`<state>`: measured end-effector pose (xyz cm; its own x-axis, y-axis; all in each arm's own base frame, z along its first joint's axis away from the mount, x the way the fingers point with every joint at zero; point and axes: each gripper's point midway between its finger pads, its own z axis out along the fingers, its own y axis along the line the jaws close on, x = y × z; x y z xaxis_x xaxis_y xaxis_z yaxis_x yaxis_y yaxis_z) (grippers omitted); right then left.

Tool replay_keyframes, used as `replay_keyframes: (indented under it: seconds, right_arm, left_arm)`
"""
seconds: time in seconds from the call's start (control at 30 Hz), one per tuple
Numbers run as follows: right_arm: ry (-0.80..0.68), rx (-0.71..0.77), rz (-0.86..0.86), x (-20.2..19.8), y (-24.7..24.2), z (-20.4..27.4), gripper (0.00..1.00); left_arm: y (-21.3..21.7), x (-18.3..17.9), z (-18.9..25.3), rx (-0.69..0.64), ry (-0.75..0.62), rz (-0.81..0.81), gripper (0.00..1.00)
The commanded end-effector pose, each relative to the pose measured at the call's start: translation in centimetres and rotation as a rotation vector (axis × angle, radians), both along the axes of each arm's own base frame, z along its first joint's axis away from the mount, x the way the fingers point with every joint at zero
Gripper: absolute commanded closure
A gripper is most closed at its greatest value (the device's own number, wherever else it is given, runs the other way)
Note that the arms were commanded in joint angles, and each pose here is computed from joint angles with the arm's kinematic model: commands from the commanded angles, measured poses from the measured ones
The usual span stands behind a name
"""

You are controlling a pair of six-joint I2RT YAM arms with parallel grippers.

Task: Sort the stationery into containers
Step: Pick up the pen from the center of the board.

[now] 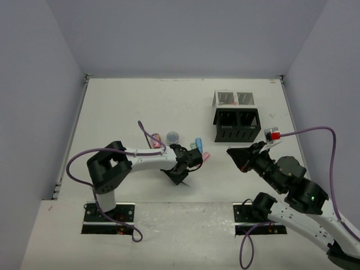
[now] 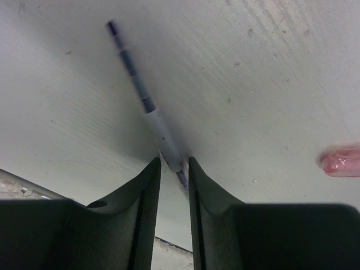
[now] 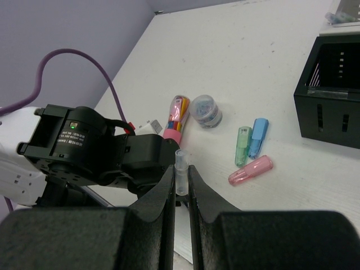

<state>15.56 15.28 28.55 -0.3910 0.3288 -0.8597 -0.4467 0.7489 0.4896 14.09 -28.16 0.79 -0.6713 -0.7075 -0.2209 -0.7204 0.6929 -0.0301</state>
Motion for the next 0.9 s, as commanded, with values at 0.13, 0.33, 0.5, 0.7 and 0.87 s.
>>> replay_keyframes:
  seconds: [0.13,0.33,0.5,0.7,0.87]
  right_arm:
    - [-0.040,0.033,0.005,-0.2,-0.3,1.9,1.00]
    - [-0.036,0.028,0.008,-0.2,-0.1,1.9,1.00]
    - [-0.025,0.013,0.007,0.1,0.2,1.5,1.00]
    - [-0.019,0.010,0.003,0.6,0.8,1.4,1.00]
    - [0.007,-0.003,0.008,1.3,1.9,0.9,1.00]
  left_arm:
    - [3.6,-1.1,-0.9,0.022,-0.017,0.201,1.00]
    - [5.6,-1.4,-0.6,0.056,-0.041,0.166,1.00]
    - [7.1,-0.8,0.8,0.073,-0.139,0.055,1.00]
    - [6.9,1.5,4.9,0.082,-0.348,-0.217,1.00]
    - [5.5,1.4,9.7,0.053,-0.528,-0.461,1.00]
